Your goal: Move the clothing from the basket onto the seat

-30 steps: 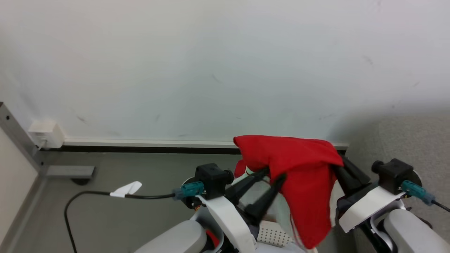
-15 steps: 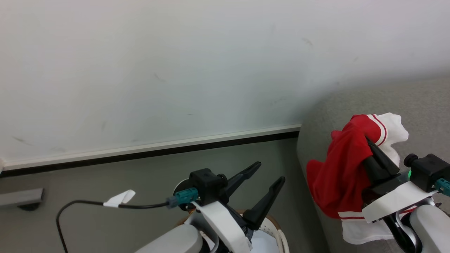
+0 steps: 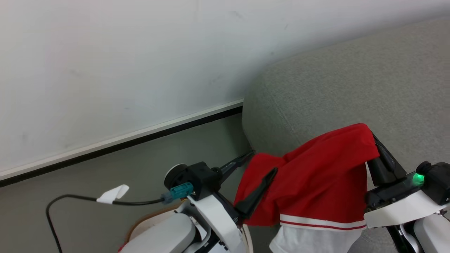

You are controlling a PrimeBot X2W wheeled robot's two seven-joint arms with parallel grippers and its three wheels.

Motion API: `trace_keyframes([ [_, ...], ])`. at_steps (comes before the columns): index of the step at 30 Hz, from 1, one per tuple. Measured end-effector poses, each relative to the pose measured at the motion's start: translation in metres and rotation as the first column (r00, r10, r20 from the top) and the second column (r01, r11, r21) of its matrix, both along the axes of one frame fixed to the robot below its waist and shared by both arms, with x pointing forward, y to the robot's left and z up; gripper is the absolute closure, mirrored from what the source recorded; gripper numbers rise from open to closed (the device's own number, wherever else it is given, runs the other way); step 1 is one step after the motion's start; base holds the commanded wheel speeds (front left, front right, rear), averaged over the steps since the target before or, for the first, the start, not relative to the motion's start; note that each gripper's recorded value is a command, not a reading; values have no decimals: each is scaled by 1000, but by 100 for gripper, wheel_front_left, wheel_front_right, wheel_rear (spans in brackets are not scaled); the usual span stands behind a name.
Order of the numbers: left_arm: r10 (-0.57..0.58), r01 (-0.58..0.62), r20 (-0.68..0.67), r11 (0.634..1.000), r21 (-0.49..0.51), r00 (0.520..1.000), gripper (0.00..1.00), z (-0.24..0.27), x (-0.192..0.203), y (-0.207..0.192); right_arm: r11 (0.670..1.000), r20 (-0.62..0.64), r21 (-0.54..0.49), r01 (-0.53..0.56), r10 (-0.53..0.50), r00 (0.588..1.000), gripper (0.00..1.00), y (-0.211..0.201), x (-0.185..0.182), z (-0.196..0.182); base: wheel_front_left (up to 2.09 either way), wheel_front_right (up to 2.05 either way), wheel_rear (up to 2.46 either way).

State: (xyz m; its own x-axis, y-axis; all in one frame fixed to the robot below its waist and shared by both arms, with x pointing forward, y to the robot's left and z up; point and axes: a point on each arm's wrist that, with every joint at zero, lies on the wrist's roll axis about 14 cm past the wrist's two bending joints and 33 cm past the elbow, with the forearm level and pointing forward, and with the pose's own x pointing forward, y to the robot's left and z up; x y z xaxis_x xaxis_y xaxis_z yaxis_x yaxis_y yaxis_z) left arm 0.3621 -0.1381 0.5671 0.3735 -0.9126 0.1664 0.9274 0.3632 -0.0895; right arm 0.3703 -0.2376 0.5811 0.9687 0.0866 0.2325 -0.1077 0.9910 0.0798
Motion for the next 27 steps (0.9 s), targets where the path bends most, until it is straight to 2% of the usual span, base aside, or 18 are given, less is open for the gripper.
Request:
trace_keyframes([
  [13,-95,95,-36,995,3,995,0,-20,-3,-32,995,2,1,104,-104,995,100,-31,-19,3,0,0,0],
  [20,-93,94,-61,996,3,994,0,-29,5,-31,993,84,-55,109,-104,991,100,-49,4,40,0,0,0],
  [27,-70,69,-81,998,-5,994,0,-41,29,-22,982,124,-129,137,-121,985,100,-81,45,71,0,0,0],
])
